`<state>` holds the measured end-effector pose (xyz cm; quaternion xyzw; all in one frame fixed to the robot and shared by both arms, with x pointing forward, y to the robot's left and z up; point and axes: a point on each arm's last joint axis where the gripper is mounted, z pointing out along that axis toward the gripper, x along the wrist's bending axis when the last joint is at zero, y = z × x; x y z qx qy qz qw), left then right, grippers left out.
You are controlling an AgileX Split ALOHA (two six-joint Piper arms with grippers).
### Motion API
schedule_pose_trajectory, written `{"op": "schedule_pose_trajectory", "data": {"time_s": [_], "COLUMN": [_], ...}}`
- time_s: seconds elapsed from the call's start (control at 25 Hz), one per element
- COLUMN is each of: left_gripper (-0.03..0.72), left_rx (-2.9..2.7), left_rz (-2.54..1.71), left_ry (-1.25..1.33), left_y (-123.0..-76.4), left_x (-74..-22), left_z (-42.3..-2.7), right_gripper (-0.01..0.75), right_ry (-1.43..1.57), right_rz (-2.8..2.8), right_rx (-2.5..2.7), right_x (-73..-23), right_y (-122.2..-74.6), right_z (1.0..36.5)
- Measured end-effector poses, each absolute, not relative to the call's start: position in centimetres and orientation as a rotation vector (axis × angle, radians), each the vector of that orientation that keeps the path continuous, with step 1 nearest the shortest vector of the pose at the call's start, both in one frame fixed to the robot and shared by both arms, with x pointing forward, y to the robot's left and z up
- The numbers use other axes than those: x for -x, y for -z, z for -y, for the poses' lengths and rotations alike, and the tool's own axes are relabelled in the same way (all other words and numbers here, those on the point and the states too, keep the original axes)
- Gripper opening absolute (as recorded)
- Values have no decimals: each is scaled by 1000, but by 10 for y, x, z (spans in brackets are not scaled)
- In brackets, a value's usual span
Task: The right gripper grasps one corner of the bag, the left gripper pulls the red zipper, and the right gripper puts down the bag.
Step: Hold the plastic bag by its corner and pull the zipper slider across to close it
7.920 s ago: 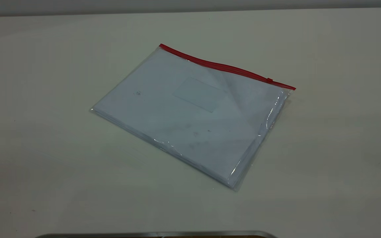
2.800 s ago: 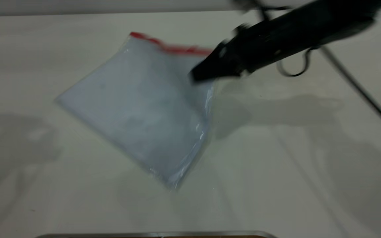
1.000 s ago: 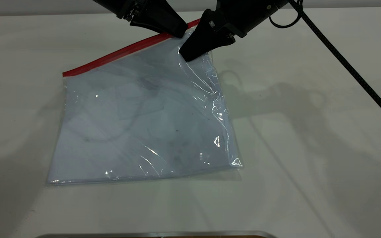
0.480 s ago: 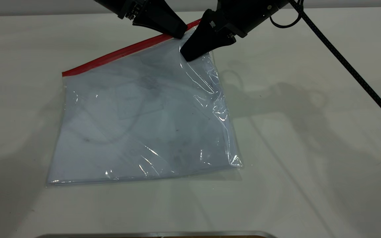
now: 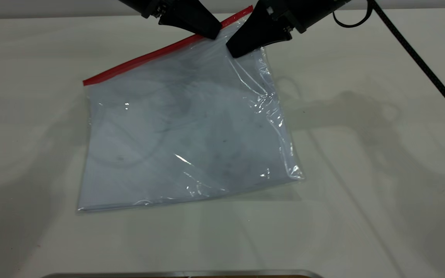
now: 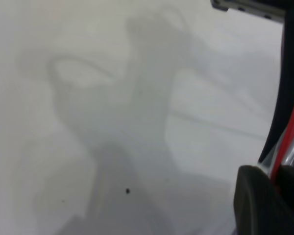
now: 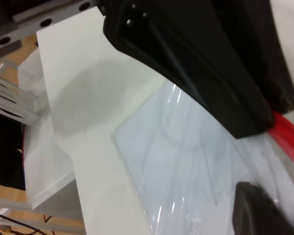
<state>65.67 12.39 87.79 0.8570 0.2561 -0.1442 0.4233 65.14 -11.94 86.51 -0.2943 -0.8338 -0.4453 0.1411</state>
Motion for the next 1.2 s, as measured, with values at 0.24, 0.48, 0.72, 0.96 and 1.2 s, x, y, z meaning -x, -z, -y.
{"op": "schedule_pose_trajectory", "data": {"time_s": [0.24, 0.48, 0.72, 0.96, 1.2], "left_gripper": [100, 100, 100, 100, 100], "left_rx": [-2161, -2175, -2234, -2353, -2425], "left_rz": [-664, -778, -889, -1036, -1069], "left_ry": [344, 313, 328, 353, 360], "left_y": [-876, -873, -867, -858, -855], "left_x": [-661, -672, -674, -670, -668], "left_z": [-138, -183, -221, -255, -262], "right_gripper": [34, 34, 34, 34, 34], "right_ry": [1331, 1434, 1513, 1531, 1536], "right_rz": [2367, 2286, 2232, 2220, 2216], "right_rx": [882, 934, 977, 995, 998], "right_x": [-656, -665, -672, -674, -674], "right_y": [-868, -874, -879, -879, -880], "right_z": [129, 149, 164, 168, 168]}}
